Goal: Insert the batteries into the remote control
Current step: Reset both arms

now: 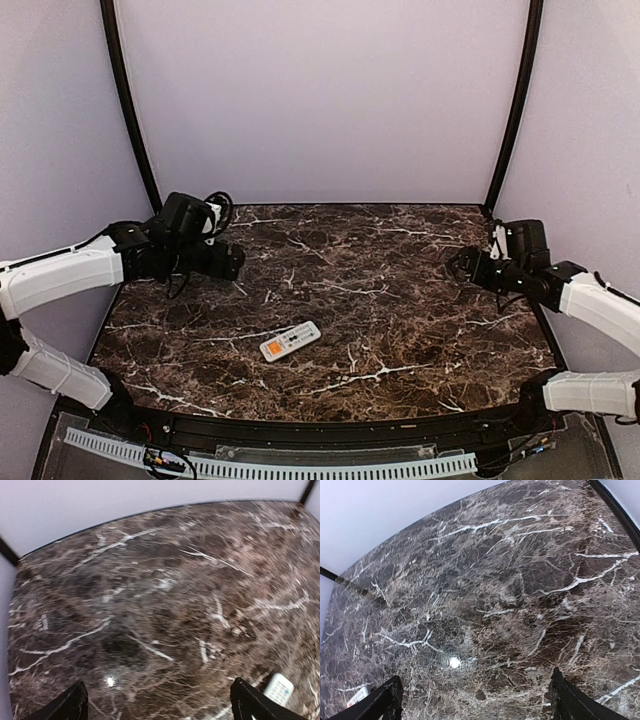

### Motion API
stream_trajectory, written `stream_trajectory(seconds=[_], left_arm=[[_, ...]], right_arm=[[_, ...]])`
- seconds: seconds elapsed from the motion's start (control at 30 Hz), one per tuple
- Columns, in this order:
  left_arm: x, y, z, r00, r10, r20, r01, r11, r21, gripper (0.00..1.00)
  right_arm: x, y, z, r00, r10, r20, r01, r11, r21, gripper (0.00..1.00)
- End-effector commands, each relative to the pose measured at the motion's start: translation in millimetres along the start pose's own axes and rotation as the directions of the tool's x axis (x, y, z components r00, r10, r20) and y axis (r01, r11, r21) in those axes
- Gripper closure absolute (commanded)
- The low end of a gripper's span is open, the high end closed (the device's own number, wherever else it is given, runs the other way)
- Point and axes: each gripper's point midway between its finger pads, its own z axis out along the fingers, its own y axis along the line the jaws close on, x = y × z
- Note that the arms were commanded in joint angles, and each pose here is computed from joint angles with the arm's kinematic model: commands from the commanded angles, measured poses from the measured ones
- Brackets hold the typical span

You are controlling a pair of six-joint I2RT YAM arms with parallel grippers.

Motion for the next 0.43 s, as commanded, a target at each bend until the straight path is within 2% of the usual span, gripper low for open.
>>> stream_trajectory(seconds=[0.0,0.13,0.23,0.4], left_arm=[[8.5,76.0,-20.3,0.967,-0.198,0.160,0.233,0.939,-0.252,0.01],[33.7,117.7,-24.3,0.893,-0.378,0.243,0.439,0.849,-0.294,0.01],[45.5,126.6,-22.5,0.885,-0.394,0.249,0.460,0.824,-0.330,0.01],[49.7,126.7,-17.9,0.884,-0.403,0.239,0.465,0.819,-0.338,0.01]], right_arm=[[-9.9,-8.3,-10.3,0.991,0.078,0.112,-0.063,0.990,-0.128,0.01],[-2.5,-20.0,-7.4,0.987,0.117,0.115,-0.105,0.989,-0.103,0.01],[3.9,-24.1,-7.2,0.989,0.111,0.100,-0.103,0.991,-0.086,0.01],[4.5,-20.1,-16.8,0.982,0.095,0.163,-0.073,0.988,-0.137,0.01]])
